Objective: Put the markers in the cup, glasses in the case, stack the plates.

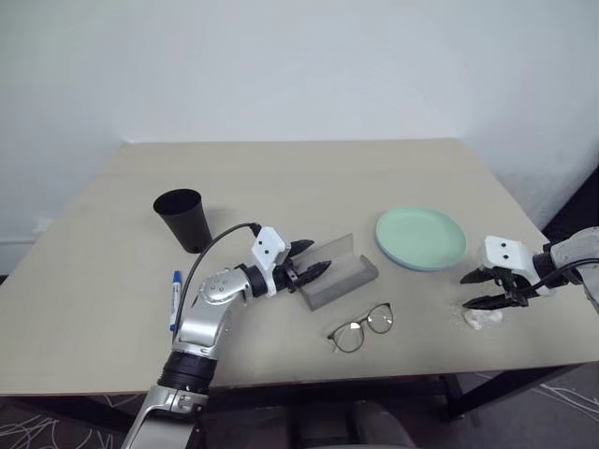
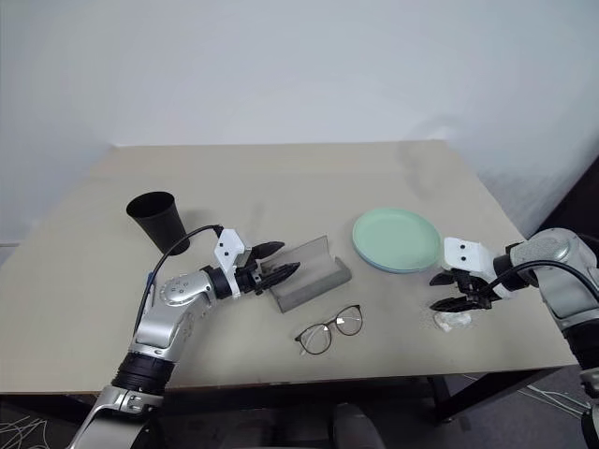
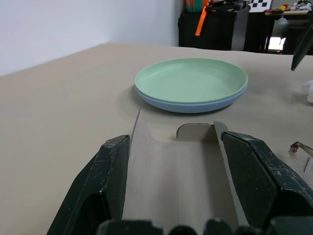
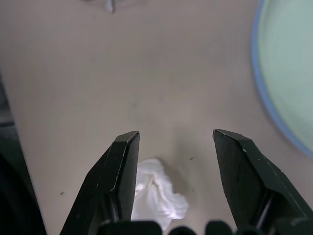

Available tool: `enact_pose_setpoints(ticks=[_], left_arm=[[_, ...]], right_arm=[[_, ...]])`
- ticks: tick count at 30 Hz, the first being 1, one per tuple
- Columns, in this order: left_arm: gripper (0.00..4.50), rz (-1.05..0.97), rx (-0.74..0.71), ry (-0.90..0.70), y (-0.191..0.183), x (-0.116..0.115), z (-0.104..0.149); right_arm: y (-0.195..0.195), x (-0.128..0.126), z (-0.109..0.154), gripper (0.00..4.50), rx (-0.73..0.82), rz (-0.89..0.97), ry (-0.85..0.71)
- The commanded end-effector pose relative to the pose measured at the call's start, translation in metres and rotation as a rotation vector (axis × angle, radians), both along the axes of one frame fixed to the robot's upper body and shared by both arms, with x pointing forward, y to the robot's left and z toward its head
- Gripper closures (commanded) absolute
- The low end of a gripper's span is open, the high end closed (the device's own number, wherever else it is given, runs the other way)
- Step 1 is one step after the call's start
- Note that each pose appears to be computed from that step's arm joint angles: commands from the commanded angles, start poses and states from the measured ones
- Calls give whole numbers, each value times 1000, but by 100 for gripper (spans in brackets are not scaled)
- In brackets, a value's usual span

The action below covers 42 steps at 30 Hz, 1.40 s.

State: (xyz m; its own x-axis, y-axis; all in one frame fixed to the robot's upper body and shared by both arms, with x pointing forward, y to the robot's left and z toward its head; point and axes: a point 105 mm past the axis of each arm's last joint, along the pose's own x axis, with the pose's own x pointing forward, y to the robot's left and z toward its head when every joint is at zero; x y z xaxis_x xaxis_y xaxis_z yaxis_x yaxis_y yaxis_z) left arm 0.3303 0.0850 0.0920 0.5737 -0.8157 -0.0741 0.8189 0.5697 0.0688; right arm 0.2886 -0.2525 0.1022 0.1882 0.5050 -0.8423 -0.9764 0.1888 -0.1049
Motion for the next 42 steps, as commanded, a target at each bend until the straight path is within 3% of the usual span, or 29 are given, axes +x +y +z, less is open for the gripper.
enact_pose_setpoints(ticks=[1,15,19,24,32,42], left_arm=[[136,-12,-12,-65,-3,3,16],[136,-11,-12,-63,-3,3,16],[136,-14,-12,-62,-3,3,16],[136,-60,-32,-38,-7,-4,16],[136,-183,-20,30,-11,-23,11],[136,-225,18,47,-11,-30,8]], right_arm=[[-7,0,7,191,-33,14,-4],[-27,-3,-24,191,-178,3,28],[-28,-2,-27,277,-188,8,24],[-27,-1,-26,448,-185,12,17],[-19,8,-12,448,-153,22,-44],[11,67,59,448,34,-58,-387]])
